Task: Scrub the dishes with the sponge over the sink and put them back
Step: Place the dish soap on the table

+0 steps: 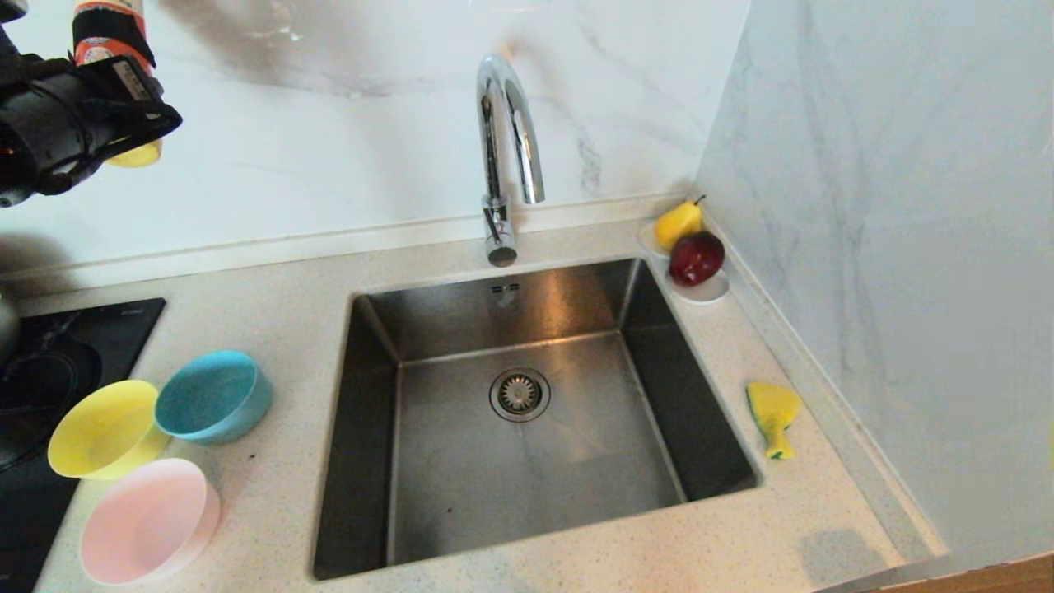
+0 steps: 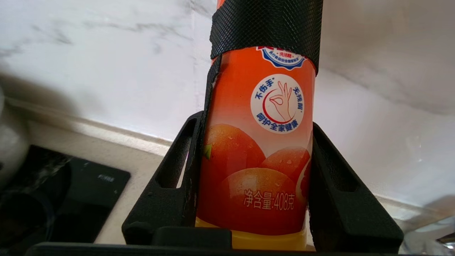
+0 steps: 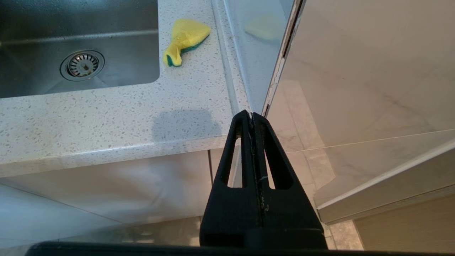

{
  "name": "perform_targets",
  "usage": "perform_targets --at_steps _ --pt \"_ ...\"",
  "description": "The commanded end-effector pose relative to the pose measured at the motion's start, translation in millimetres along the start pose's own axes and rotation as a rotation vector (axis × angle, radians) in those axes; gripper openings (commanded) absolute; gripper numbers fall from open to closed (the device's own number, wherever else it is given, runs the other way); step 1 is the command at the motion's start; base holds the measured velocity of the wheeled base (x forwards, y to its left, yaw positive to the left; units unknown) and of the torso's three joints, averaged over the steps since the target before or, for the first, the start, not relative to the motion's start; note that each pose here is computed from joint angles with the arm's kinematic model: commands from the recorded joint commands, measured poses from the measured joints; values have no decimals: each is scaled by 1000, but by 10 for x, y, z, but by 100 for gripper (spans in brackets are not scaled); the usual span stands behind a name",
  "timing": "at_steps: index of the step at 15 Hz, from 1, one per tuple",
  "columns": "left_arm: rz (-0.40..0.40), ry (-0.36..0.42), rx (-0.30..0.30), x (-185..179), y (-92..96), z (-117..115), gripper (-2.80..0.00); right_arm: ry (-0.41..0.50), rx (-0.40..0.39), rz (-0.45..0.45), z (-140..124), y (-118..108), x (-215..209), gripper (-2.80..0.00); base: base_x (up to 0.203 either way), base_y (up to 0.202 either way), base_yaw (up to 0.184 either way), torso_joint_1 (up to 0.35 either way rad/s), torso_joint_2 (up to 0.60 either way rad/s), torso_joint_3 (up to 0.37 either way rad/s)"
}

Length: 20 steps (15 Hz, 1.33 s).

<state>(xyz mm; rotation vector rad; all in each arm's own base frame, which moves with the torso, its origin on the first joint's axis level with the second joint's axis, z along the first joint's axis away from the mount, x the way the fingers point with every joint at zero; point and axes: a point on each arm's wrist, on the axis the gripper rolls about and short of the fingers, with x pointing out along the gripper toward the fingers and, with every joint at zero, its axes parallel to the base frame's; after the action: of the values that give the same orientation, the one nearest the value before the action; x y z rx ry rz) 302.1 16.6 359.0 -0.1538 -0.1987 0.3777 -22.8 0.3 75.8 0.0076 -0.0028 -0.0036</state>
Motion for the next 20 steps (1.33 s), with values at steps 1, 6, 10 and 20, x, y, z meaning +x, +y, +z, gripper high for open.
perform_targets --at_steps 1,6,10,20 --pt "14 25 18 184 73 -171 -280 1 0 2 1 0 1 -280 0 0 0 0 0 0" --pt "16 31 26 446 164 -405 -280 1 0 1 1 0 1 -280 0 0 0 0 0 0" --pt "-5 20 29 615 179 -563 -280 1 0 1 1 0 1 -280 0 0 0 0 0 0" --pt "28 106 74 963 255 -1033 -280 1 0 1 1 0 1 -280 0 0 0 0 0 0"
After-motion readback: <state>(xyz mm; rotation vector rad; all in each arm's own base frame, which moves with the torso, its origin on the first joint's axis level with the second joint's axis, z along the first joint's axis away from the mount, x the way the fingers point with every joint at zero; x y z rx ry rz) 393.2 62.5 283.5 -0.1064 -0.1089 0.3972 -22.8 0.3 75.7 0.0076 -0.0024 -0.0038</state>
